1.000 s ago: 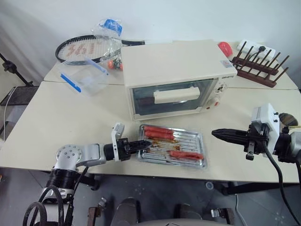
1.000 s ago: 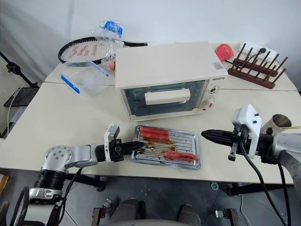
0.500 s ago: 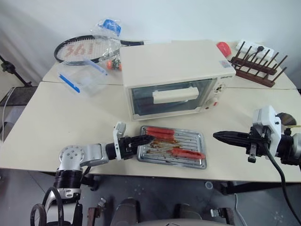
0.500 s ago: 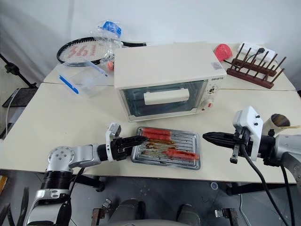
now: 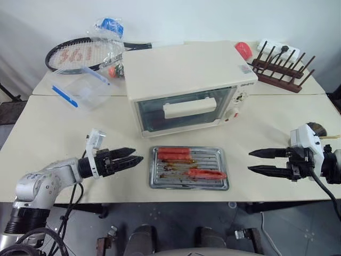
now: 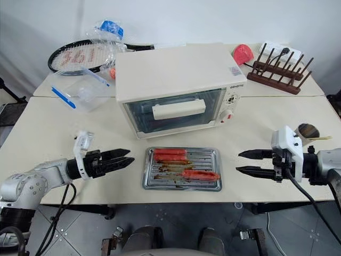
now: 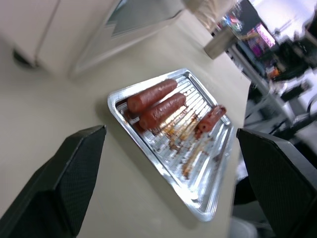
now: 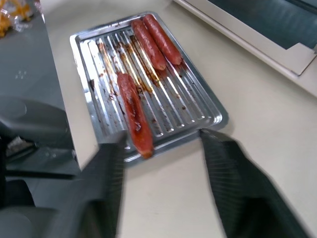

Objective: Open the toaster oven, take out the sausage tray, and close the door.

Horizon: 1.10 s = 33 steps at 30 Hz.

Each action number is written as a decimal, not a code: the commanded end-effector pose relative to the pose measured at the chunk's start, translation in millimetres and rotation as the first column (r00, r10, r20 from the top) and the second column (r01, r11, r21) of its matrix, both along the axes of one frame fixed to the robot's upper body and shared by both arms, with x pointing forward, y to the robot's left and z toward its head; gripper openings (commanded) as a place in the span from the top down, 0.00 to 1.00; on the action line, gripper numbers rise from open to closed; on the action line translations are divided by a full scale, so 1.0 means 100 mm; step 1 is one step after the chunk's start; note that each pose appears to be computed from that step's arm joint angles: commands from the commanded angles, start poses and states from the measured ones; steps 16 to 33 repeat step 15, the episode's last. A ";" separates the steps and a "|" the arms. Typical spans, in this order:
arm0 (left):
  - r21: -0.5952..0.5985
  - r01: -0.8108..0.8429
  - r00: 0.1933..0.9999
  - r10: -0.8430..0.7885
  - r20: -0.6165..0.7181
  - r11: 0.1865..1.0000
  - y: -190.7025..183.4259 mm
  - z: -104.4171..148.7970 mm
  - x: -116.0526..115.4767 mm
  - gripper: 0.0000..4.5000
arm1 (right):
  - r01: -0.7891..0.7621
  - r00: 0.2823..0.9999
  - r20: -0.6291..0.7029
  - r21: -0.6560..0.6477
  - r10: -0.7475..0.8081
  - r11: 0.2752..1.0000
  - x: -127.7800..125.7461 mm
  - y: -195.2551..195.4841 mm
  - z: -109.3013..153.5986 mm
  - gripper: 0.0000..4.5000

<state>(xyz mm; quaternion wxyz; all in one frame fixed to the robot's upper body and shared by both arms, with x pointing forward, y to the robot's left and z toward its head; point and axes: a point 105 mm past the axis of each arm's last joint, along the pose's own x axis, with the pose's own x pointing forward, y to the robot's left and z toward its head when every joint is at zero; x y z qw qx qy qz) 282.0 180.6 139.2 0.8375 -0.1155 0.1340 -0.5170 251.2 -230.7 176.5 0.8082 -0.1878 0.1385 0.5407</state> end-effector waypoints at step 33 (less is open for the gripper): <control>0.327 0.103 0.968 -0.170 0.184 0.939 0.73 -0.14 -0.06 0.00 | 0.147 0.985 0.117 -0.169 -0.128 0.975 0.16 -0.76 -0.13 0.00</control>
